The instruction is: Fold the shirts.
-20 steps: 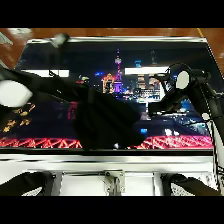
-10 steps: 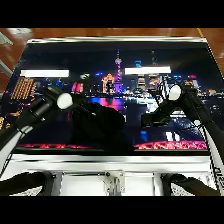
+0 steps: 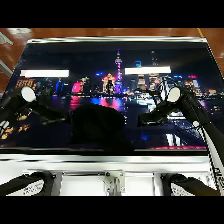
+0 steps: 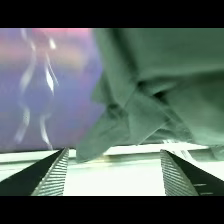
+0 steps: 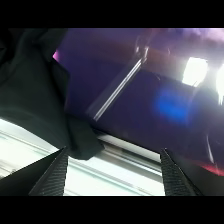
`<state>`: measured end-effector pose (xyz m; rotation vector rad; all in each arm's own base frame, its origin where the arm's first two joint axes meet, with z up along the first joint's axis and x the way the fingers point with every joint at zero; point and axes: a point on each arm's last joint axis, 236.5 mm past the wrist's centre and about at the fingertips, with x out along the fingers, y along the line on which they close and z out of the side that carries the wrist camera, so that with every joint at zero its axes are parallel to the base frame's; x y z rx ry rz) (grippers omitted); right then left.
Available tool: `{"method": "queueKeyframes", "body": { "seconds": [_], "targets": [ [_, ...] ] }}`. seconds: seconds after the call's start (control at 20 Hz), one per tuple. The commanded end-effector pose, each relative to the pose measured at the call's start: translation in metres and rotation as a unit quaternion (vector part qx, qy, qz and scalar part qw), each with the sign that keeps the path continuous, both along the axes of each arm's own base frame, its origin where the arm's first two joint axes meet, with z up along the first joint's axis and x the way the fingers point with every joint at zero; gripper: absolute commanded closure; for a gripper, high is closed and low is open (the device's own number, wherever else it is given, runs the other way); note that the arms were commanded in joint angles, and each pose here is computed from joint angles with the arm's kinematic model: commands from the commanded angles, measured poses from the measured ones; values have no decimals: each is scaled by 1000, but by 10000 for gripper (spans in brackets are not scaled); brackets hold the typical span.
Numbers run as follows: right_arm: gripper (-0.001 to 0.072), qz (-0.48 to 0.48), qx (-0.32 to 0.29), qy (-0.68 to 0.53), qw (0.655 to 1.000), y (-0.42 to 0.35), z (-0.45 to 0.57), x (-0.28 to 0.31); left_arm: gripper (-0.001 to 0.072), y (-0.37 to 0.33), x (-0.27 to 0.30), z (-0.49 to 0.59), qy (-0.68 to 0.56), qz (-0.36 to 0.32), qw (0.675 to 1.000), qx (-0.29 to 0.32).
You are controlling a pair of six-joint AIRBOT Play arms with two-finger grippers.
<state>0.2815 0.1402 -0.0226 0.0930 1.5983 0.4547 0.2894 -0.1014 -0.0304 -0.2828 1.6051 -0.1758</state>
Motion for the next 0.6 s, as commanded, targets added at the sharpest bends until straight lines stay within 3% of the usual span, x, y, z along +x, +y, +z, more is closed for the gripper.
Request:
{"method": "queueKeyframes", "body": {
  "seconds": [0.0,0.25,0.3,0.45,0.5,0.55],
  "targets": [
    [22,-3,4,-15,1000,2,0,7,-13,-20,-13,-45,9,46,997,-53],
    [22,15,2,-10,1000,0,0,2,0,-53,-6,-85,-1,32,998,-57],
    [22,17,-1,-7,1000,-1,-2,0,104,-56,-2,-90,-4,36,998,-57],
    [22,15,-10,15,1000,-6,-15,-13,592,-62,14,-82,-33,51,996,-71],
    [22,8,-3,30,1000,-3,-23,-22,669,-63,17,-77,-41,38,996,-74],
    [23,-5,16,46,999,5,-32,-32,669,-65,19,-73,-43,30,996,-76]
  ]
}}
